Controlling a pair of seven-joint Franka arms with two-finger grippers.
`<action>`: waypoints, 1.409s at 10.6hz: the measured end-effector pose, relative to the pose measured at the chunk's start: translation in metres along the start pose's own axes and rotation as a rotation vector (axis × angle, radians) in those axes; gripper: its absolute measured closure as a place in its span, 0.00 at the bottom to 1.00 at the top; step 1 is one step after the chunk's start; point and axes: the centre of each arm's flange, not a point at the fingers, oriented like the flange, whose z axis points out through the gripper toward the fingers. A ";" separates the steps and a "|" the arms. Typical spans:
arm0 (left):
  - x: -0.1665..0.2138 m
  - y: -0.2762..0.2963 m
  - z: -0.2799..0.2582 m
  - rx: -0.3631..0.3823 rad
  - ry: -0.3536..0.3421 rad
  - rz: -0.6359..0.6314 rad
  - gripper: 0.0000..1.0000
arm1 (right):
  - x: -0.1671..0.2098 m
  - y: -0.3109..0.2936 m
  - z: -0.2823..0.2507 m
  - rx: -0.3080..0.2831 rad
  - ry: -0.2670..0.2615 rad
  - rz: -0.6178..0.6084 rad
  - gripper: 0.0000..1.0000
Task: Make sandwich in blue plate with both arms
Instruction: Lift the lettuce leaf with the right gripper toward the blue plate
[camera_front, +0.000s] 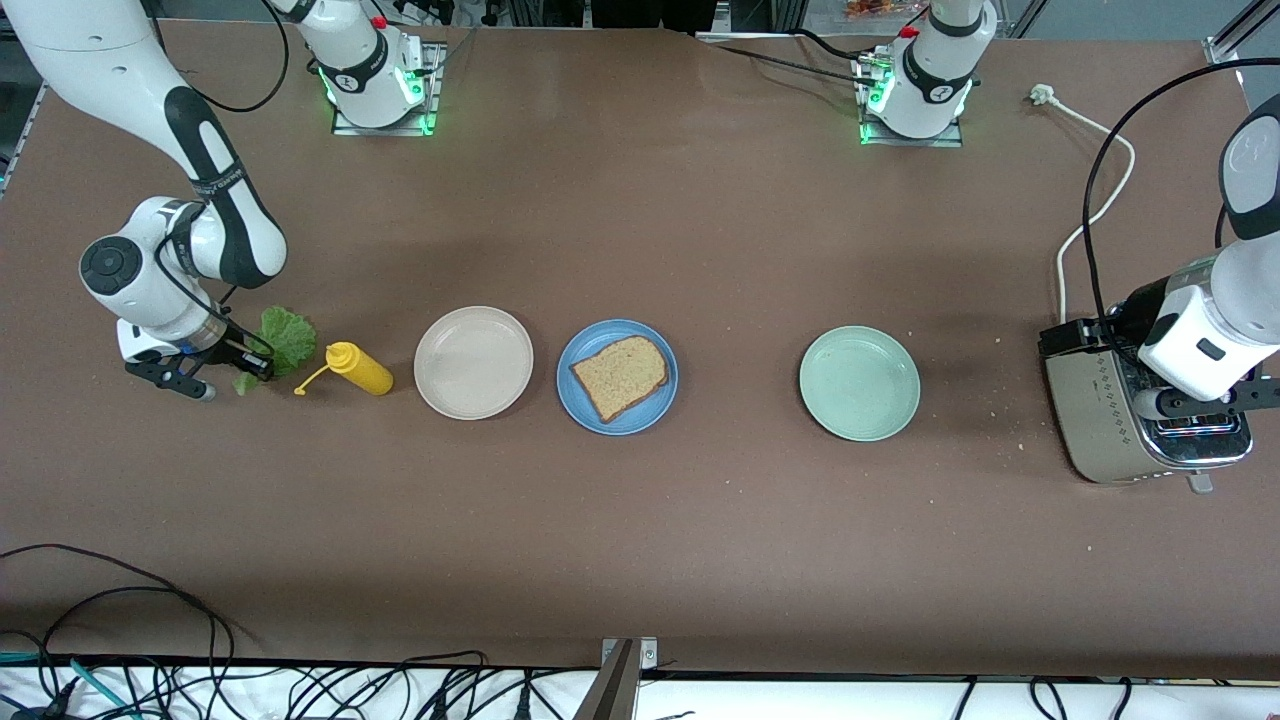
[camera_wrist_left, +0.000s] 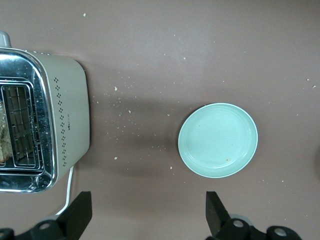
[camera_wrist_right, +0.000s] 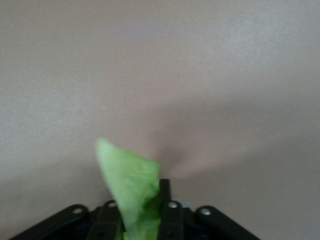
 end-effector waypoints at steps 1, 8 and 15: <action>0.000 0.000 0.000 0.000 0.000 0.017 0.00 | 0.000 0.002 -0.001 -0.004 -0.016 0.004 0.84; -0.001 0.003 0.000 -0.001 0.000 0.048 0.00 | 0.053 0.000 -0.062 -0.032 -0.190 -0.051 0.94; 0.000 0.001 0.000 -0.002 0.000 0.049 0.00 | 0.080 -0.029 -0.216 0.009 -0.518 -0.067 0.95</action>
